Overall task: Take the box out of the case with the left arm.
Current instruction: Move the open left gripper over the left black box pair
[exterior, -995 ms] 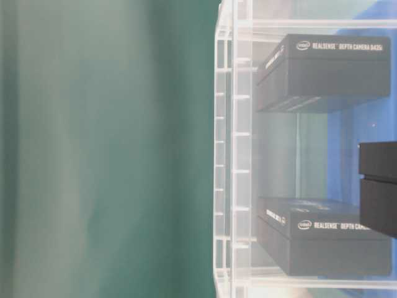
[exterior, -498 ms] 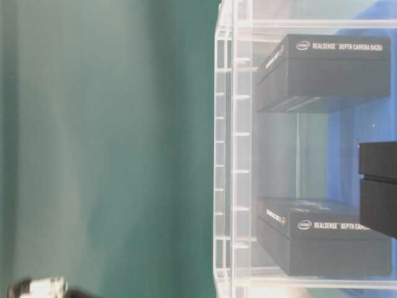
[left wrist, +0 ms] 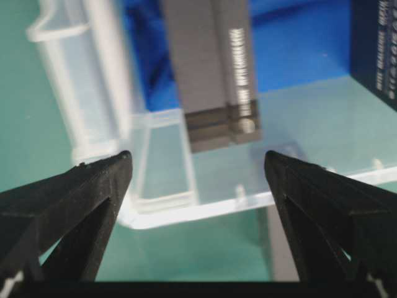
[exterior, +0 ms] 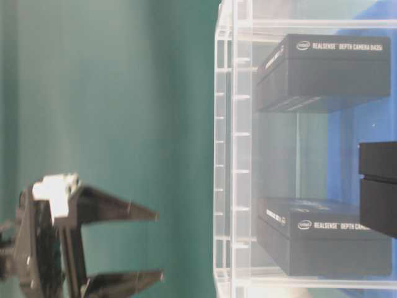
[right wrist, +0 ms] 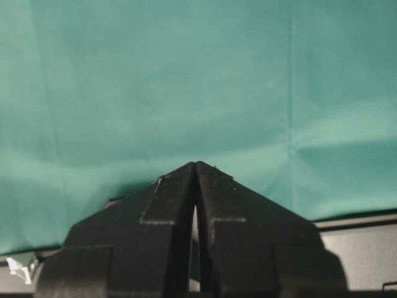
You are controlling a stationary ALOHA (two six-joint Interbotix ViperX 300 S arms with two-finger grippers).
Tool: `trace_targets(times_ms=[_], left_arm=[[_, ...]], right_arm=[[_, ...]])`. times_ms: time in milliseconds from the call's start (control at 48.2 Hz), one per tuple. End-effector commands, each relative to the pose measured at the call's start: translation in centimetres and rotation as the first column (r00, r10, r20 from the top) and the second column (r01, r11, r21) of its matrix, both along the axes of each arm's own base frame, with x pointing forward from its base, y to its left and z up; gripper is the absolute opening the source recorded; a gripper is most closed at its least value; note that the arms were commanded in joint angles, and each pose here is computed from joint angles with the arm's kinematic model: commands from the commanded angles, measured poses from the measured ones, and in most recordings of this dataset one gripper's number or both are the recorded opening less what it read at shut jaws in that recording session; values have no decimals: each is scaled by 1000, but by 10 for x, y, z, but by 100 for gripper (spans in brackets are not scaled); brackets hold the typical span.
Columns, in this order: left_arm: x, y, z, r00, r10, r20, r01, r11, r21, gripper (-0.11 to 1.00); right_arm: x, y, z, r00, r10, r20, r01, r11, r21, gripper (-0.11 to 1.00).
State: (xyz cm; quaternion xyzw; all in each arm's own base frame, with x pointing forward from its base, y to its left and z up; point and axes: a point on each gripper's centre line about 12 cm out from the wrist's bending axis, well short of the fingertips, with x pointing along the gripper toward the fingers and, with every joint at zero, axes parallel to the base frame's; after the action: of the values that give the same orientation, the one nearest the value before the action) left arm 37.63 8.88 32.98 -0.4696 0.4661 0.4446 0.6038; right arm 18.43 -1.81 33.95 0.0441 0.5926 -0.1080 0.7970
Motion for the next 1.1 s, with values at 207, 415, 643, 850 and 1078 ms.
trace_targets(times_ms=[207, 415, 643, 850, 1078], left_arm=[[22, 1, 11, 999, -9, 49, 9, 1000, 14, 90], [18, 0, 9, 999, -6, 37, 6, 1000, 10, 90], [16, 1, 8, 999, -4, 33, 4, 1000, 9, 90], [16, 1, 8, 999, -4, 33, 4, 1000, 9, 90], [16, 1, 8, 999, -6, 32, 6, 1000, 10, 90]], right_arm=[[0, 0, 3, 1000, -2, 11, 2, 1000, 0, 2], [0, 0, 3, 1000, -2, 11, 2, 1000, 0, 2], [0, 0, 3, 1000, -2, 11, 2, 1000, 0, 2], [0, 0, 3, 1000, -1, 11, 1, 1000, 1, 2], [0, 0, 3, 1000, -2, 11, 2, 1000, 0, 2]])
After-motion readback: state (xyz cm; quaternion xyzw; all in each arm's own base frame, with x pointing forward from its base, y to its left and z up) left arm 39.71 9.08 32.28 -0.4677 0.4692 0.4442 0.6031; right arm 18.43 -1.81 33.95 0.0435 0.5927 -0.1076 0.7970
